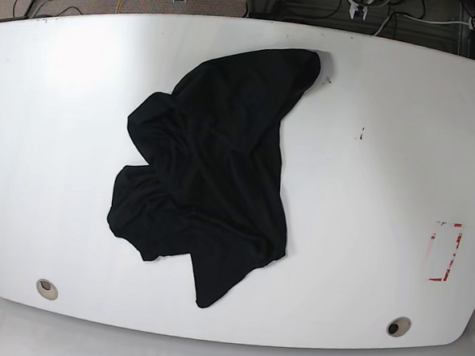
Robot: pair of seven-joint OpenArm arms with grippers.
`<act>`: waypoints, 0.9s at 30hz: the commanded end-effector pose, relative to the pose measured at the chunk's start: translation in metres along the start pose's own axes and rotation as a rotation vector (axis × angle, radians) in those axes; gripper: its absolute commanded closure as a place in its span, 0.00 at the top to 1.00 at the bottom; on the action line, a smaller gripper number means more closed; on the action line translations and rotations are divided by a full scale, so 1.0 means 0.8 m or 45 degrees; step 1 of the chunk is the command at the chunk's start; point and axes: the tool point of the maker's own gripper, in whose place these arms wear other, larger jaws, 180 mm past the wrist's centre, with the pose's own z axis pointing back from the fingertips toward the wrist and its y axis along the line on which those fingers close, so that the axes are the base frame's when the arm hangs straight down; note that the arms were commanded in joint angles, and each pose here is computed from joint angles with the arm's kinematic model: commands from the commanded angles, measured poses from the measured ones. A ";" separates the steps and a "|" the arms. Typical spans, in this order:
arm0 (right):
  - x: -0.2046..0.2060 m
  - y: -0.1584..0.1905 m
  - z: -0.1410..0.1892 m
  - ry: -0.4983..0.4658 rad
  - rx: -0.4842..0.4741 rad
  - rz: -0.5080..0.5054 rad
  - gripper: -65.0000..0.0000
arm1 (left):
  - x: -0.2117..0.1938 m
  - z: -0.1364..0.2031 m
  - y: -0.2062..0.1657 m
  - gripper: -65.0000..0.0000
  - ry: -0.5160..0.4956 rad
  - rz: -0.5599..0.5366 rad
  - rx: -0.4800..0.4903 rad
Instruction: Fold the T-shirt properly
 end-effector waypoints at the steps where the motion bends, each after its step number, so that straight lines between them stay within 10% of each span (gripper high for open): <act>1: -0.019 -0.006 0.006 0.023 -0.011 -0.015 0.17 | -0.008 0.003 0.011 0.50 -0.023 -0.009 0.022; 27: -0.062 -0.023 0.041 0.002 -0.069 0.036 0.17 | -0.005 0.034 0.024 0.49 -0.211 -0.105 0.057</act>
